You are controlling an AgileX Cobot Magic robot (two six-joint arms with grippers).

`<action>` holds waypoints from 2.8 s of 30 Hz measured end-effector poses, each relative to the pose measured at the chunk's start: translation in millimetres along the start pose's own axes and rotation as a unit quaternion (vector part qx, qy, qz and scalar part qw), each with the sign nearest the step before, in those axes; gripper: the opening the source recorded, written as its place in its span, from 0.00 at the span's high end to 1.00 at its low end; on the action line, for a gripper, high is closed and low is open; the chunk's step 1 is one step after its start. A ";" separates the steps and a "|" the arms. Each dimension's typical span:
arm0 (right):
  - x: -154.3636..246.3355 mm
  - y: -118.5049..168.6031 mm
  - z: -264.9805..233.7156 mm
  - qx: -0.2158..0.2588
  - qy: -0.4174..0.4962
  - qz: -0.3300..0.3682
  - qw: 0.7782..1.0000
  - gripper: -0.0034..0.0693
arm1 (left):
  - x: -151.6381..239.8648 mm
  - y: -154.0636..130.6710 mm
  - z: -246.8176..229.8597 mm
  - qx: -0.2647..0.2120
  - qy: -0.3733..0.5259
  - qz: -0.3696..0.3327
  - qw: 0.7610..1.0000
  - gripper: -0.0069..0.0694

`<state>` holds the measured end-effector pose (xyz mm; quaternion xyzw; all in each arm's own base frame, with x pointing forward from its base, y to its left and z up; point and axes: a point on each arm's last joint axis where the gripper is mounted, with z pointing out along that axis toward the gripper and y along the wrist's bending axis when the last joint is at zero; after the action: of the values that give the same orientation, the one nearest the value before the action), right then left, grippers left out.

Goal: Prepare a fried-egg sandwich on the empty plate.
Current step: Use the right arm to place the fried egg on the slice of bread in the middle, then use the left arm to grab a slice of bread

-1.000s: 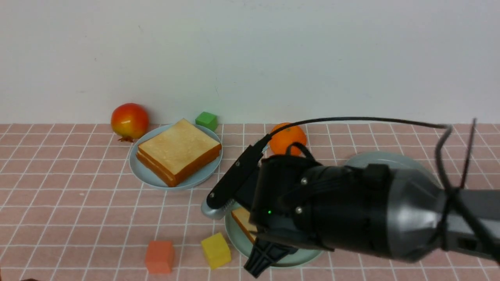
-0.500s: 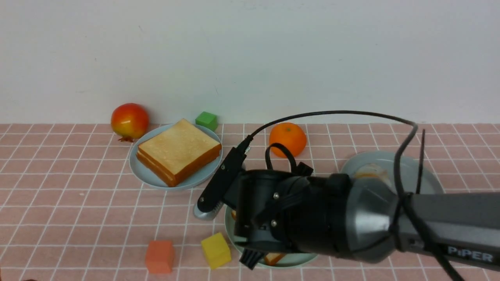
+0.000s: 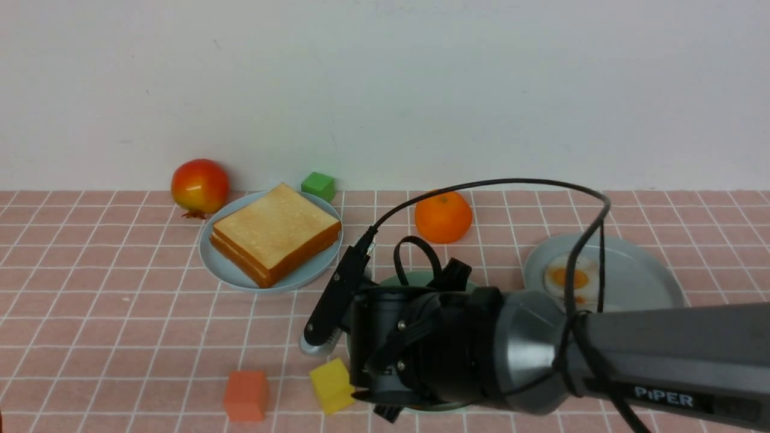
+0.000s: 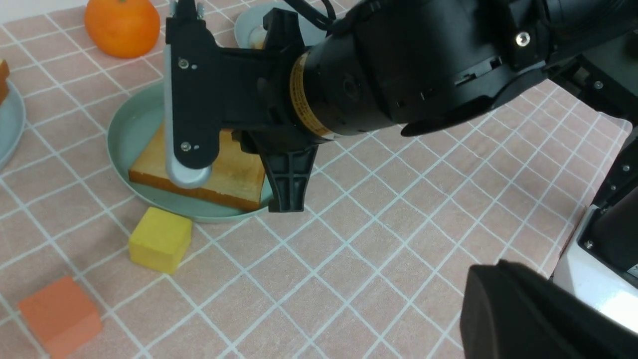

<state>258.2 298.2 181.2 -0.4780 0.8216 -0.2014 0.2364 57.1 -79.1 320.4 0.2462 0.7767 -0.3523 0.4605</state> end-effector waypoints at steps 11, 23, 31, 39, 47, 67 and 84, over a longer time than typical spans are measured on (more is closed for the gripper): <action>-2.6 0.9 0.3 -0.004 -0.014 0.025 1.000 0.72 | 1.3 -0.1 0.0 0.001 0.007 -0.002 1.000 0.89; -3.7 2.1 -3.9 -0.028 -0.003 0.068 0.997 0.30 | 1.8 -0.1 0.0 0.001 0.010 -0.003 1.000 0.89; 2.9 -19.2 -53.6 -0.080 -0.003 0.153 0.985 0.28 | 1.9 -0.1 0.0 0.001 0.010 -0.003 1.000 0.89; 55.9 -71.8 -160.3 -0.124 -0.025 0.242 0.962 0.32 | -3.2 -0.3 11.5 -0.015 0.057 -0.018 0.998 0.89; 134.2 -106.8 -241.5 -0.159 -0.129 0.304 0.930 0.65 | -40.1 1.2 71.3 -0.076 0.161 -0.010 0.984 0.89; 220.1 -102.4 -264.4 -0.190 -0.223 0.323 0.900 0.96 | -94.4 164.3 222.7 -0.257 0.263 -0.013 0.930 0.89; 210.0 -100.9 -272.6 -0.222 -0.285 0.310 0.880 0.94 | -67.0 231.6 281.1 -0.274 0.287 0.120 0.910 0.37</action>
<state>78.9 95.2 416.2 -0.2755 0.8482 0.2145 0.3984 403.6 -154.5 213.6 0.2923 0.9059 0.0187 0.3059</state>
